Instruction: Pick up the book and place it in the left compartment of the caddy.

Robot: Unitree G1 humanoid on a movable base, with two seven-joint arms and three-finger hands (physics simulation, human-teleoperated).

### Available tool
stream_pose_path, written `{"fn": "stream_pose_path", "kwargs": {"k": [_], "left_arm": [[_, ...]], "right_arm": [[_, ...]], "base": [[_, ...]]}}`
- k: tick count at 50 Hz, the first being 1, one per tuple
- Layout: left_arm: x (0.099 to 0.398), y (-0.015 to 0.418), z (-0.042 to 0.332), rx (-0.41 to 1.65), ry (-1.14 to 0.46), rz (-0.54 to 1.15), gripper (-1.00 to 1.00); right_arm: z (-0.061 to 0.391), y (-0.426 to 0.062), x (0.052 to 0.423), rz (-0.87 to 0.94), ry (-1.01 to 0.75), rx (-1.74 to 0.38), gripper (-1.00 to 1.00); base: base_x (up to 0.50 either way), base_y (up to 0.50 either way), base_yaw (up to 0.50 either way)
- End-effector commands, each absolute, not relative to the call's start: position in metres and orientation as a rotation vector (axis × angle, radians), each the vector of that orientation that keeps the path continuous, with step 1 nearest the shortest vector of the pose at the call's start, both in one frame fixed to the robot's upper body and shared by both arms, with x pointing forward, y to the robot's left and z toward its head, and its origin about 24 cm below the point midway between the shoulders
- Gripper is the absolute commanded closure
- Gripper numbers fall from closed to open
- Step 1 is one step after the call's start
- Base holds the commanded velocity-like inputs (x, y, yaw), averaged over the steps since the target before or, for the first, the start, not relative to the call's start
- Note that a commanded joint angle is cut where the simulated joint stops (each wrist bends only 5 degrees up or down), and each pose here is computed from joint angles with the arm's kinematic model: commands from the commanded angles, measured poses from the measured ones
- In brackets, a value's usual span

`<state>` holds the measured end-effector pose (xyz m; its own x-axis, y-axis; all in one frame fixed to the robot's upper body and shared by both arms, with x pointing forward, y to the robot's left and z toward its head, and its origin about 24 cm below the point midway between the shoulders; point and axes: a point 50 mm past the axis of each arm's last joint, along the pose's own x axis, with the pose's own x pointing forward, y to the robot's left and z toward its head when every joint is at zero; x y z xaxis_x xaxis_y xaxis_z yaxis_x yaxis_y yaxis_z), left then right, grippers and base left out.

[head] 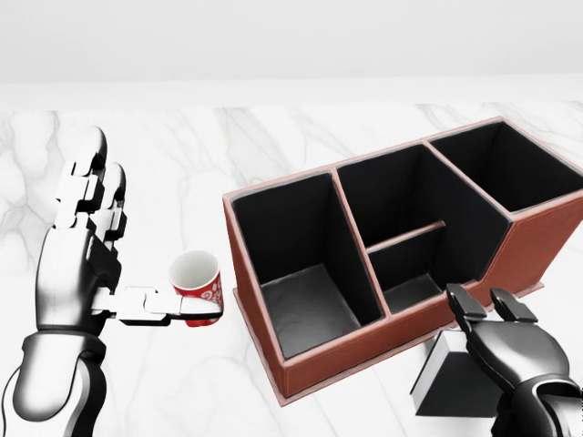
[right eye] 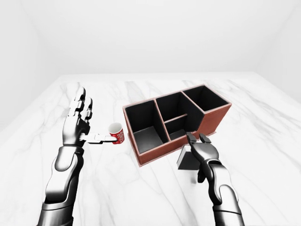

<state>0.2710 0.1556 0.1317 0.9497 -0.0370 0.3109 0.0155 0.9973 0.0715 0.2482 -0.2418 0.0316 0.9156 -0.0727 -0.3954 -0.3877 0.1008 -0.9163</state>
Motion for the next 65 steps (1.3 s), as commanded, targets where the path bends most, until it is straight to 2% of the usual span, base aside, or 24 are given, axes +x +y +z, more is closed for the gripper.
{"fn": "stream_pose_path", "kwargs": {"k": [1, 2, 3, 12, 23, 29, 40, 47, 55, 65], "left_arm": [[0.272, 0.157, 0.132, 0.068, -0.317, -0.023, -1.00], [0.272, 0.157, 0.132, 0.068, -0.317, -0.023, -1.00], [0.272, 0.157, 0.132, 0.067, -0.316, -0.023, -1.00], [0.272, 0.157, 0.135, 0.067, -0.329, -0.022, -1.00], [0.271, 0.158, 0.141, 0.068, -0.355, -0.022, -1.00], [0.270, 0.158, 0.142, 0.067, -0.362, -0.022, -1.00], [0.268, 0.159, 0.144, 0.057, -0.370, -0.021, -1.00], [0.261, 0.161, 0.154, 0.048, -0.418, -0.022, -1.00], [0.239, 0.157, 0.158, 0.046, -0.458, -0.026, -1.00], [0.237, 0.158, 0.160, 0.047, -0.467, -0.025, -1.00]], "right_arm": [[-0.003, -0.257, 0.232, 0.321, 0.544, -1.486, 0.05], [-0.003, -0.256, 0.231, 0.325, 0.547, -1.485, 0.75], [-0.003, -0.256, 0.230, 0.326, 0.547, -1.486, 1.00], [-0.001, -0.254, 0.225, 0.328, 0.548, -1.470, 1.00], [0.016, -0.245, 0.240, 0.319, 0.483, -1.456, 1.00], [0.037, -0.232, 0.256, 0.316, 0.393, -1.441, 1.00], [0.079, -0.238, 0.251, 0.299, 0.345, -1.427, 1.00], [0.127, -0.239, 0.249, 0.181, 0.184, -1.458, 1.00], [0.195, -0.224, 0.255, 0.047, -0.099, -1.527, 1.00], [0.244, -0.219, 0.251, -0.027, -0.305, -1.549, 1.00]], "base": [[0.00, 0.00, 0.00], [0.00, 0.00, 0.00], [0.00, 0.00, 0.00], [0.00, 0.00, 0.00], [0.00, 0.00, 0.00], [0.00, 0.00, 0.00], [0.00, 0.00, 0.00], [0.00, 0.00, 0.00], [0.00, 0.00, 0.00], [0.00, 0.00, 0.00]]}}
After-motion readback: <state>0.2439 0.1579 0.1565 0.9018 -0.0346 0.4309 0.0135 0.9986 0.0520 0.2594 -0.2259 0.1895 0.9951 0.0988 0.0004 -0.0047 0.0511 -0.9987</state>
